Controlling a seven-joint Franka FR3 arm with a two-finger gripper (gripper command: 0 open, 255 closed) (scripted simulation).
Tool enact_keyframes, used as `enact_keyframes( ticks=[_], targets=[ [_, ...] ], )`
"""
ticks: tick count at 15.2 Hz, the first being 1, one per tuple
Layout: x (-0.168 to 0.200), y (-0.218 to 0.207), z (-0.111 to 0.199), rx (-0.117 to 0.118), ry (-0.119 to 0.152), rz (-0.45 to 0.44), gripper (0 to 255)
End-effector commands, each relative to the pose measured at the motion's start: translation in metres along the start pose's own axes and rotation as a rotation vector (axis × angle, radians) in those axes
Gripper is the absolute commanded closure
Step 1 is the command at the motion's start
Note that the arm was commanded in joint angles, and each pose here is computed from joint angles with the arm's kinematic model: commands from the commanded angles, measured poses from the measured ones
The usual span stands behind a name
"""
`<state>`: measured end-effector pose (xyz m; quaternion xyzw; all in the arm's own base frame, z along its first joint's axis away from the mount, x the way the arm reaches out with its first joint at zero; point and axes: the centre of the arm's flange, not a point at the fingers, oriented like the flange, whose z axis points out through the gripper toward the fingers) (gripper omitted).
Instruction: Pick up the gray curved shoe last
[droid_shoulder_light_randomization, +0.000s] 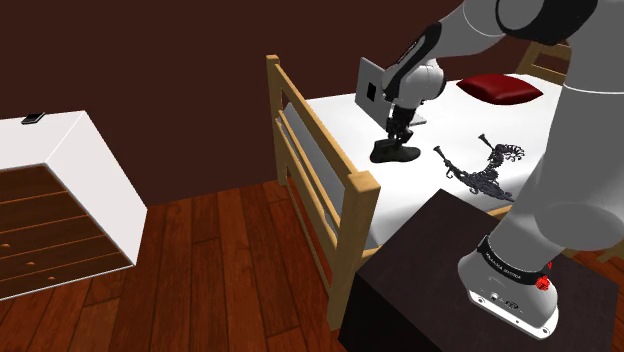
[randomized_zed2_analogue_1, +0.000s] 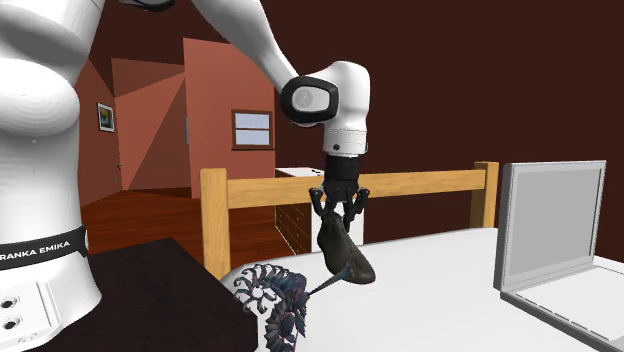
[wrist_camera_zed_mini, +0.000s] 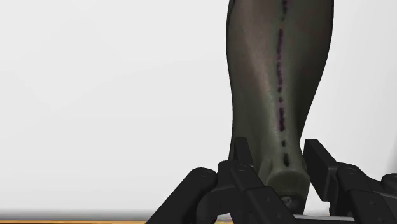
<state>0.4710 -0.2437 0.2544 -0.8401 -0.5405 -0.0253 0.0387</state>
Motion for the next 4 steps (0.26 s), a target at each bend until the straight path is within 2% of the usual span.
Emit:
enact_keyframes(
  ticks=[1, 4],
  targets=[
    [0.0019, -0.0001, -0.0115, 0.0, 0.0, 0.0, 255],
    [0.0024, -0.0003, -0.0175, 0.0, 0.0, 0.0, 255]
  ],
)
